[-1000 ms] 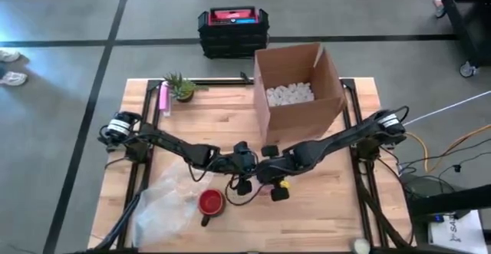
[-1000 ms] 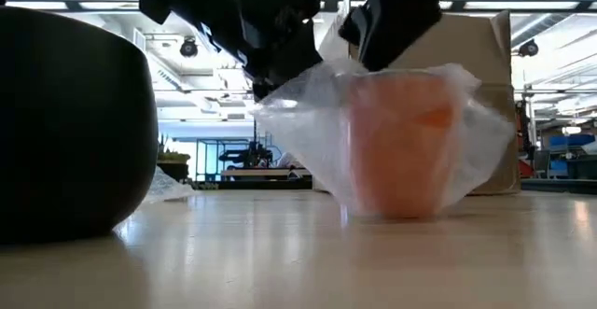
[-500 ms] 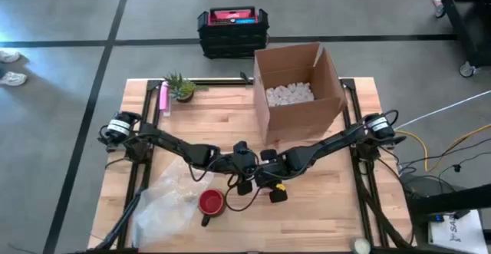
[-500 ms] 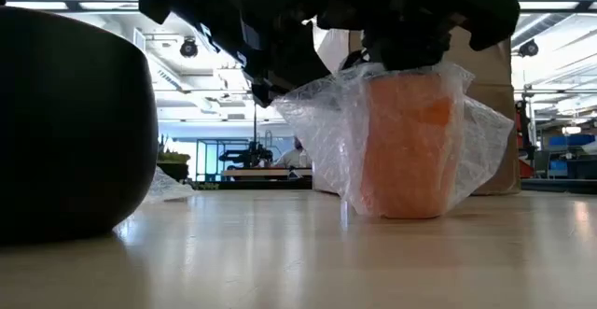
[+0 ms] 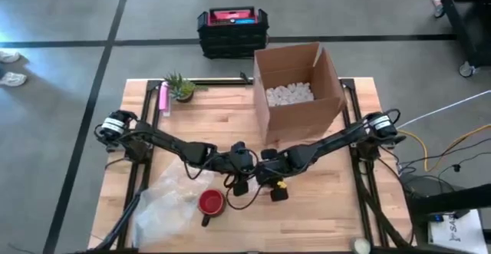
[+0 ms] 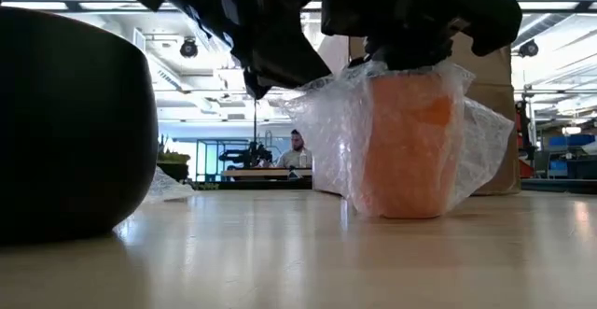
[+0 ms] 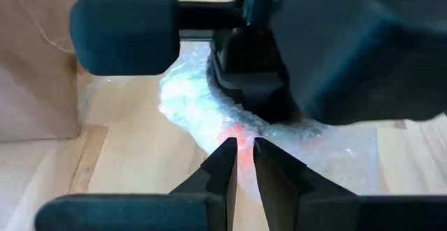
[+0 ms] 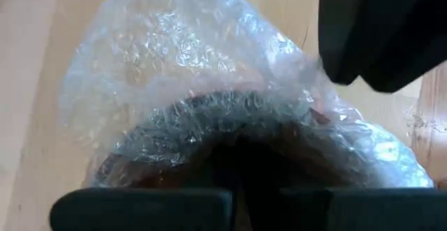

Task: Wrap mug
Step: Wrap the orange mug with the right transparent bubble wrap

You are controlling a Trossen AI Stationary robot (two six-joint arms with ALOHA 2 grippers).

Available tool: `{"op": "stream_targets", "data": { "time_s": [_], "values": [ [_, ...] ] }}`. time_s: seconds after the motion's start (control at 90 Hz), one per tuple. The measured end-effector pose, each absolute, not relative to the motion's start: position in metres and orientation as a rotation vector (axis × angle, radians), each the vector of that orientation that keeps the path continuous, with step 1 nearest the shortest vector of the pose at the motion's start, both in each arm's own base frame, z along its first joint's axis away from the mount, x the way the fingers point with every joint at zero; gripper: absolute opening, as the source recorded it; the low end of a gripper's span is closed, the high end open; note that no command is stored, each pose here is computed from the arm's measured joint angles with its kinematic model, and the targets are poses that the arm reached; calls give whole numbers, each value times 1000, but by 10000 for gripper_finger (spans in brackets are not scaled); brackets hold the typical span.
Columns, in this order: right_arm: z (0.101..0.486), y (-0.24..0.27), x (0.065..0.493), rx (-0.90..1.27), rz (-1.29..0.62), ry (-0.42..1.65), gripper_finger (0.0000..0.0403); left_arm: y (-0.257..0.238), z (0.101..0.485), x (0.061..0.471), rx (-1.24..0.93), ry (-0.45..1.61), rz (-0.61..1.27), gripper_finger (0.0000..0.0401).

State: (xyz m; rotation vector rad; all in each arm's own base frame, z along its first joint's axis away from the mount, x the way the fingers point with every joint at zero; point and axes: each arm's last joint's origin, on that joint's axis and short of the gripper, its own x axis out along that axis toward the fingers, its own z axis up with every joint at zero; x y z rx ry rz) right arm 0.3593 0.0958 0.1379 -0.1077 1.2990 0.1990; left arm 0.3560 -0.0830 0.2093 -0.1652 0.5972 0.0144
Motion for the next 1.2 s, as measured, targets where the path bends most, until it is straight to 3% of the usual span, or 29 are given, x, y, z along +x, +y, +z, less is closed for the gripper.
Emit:
{"op": "stream_targets", "data": {
  "time_s": [0.189,0.611,0.933,1.2],
  "values": [
    [144,96,360,-111,181,1285,0,-83,209,356,-164,604,15,36],
    [197,97,366,-50,169,1188,0,-83,208,355,-162,611,16,36],
    [226,94,353,-64,159,1273,0,-83,208,356,-162,611,16,36],
    [217,93,350,-57,119,1354,0,-83,208,356,-162,610,16,36]
  ]
}}
